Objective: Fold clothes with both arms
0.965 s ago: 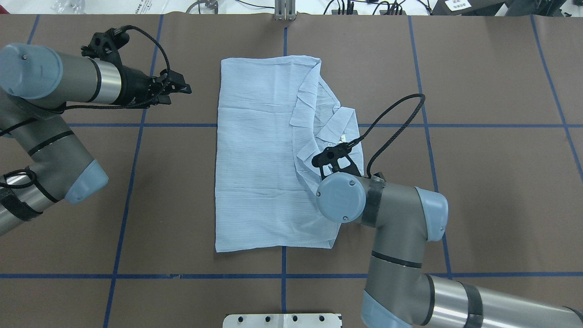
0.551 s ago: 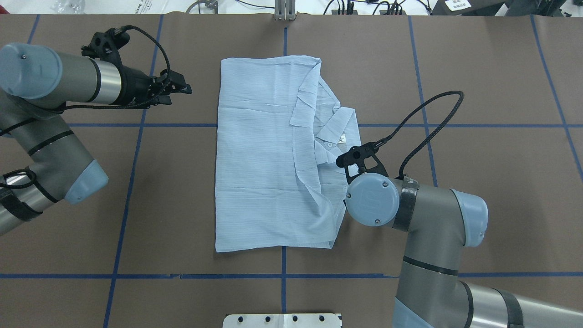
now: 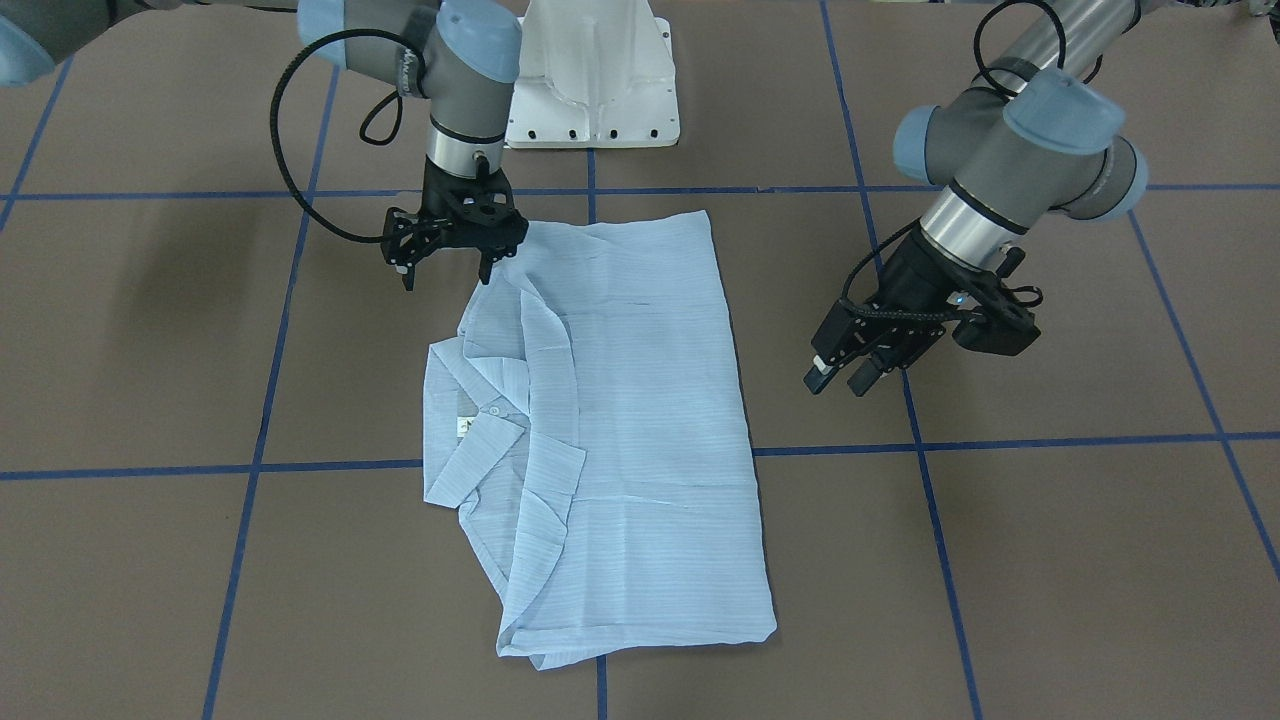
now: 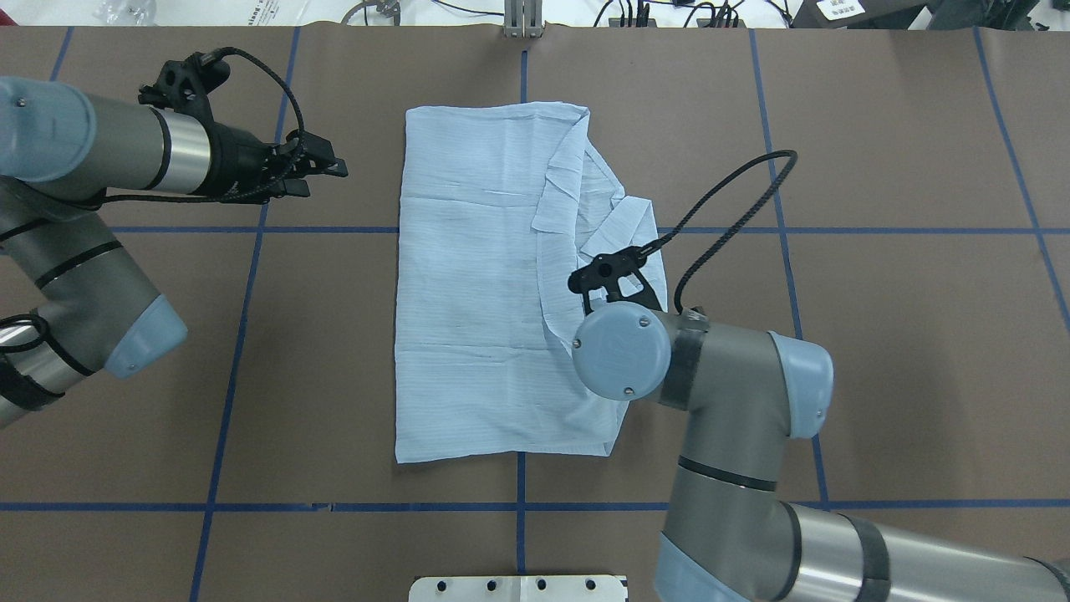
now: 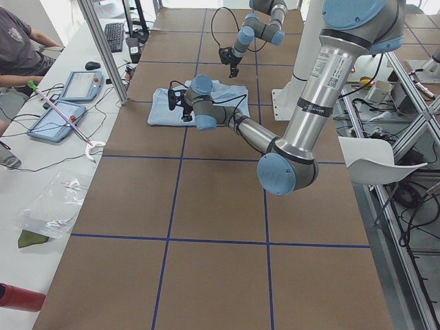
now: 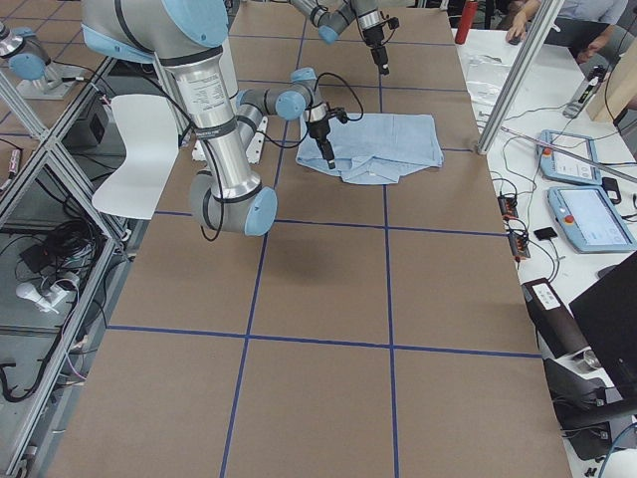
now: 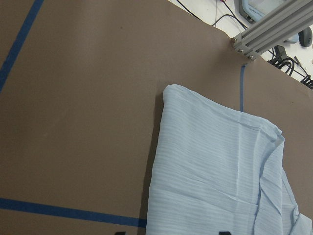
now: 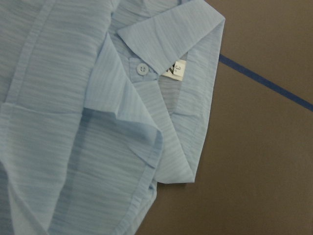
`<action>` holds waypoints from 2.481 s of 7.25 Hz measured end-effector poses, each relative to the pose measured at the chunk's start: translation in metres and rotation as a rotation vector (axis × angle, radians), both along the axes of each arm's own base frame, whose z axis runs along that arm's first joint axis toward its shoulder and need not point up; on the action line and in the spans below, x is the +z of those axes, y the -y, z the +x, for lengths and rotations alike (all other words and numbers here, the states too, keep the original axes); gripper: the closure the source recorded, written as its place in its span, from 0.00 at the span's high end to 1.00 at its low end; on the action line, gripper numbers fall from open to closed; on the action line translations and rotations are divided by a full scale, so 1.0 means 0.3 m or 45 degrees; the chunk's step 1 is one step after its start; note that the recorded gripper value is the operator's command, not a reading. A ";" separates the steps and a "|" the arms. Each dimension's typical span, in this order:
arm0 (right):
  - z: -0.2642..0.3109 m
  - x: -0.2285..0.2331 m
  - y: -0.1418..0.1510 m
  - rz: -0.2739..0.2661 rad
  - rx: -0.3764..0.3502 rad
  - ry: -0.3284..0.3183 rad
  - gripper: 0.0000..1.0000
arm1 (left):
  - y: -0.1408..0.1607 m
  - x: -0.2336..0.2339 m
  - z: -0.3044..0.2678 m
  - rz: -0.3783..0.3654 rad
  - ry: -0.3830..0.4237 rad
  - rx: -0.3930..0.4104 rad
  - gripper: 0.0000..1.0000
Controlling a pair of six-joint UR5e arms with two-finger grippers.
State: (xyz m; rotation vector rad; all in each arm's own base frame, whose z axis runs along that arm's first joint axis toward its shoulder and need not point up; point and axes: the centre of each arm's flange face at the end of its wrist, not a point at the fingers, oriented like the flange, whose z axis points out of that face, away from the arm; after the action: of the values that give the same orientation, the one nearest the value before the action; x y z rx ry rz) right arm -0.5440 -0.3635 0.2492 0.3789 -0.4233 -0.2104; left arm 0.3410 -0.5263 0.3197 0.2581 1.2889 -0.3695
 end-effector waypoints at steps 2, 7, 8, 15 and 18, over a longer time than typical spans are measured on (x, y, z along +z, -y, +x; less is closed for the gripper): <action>-0.153 -0.090 0.064 0.005 0.005 0.013 1.00 | -0.031 0.021 -0.093 -0.007 -0.014 0.032 0.70; -0.275 -0.089 0.108 -0.004 0.000 -0.005 1.00 | -0.038 0.029 -0.121 -0.014 -0.019 0.039 0.71; -0.275 -0.075 0.105 -0.015 -0.007 -0.011 1.00 | -0.038 0.026 -0.119 -0.016 -0.022 0.040 0.71; 0.029 0.133 0.103 -0.078 -0.054 -0.052 1.00 | -0.048 -0.001 -0.129 -0.014 -0.040 0.035 0.72; 0.165 0.214 0.051 -0.099 -0.051 -0.053 1.00 | -0.054 -0.011 -0.131 -0.022 -0.051 0.033 0.72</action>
State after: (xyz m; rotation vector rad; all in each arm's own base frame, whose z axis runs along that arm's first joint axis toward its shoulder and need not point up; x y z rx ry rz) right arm -0.4945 -0.3787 0.3135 0.2893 -0.3970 -0.2398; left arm 0.3017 -0.5102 0.3163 0.2203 1.3264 -0.3653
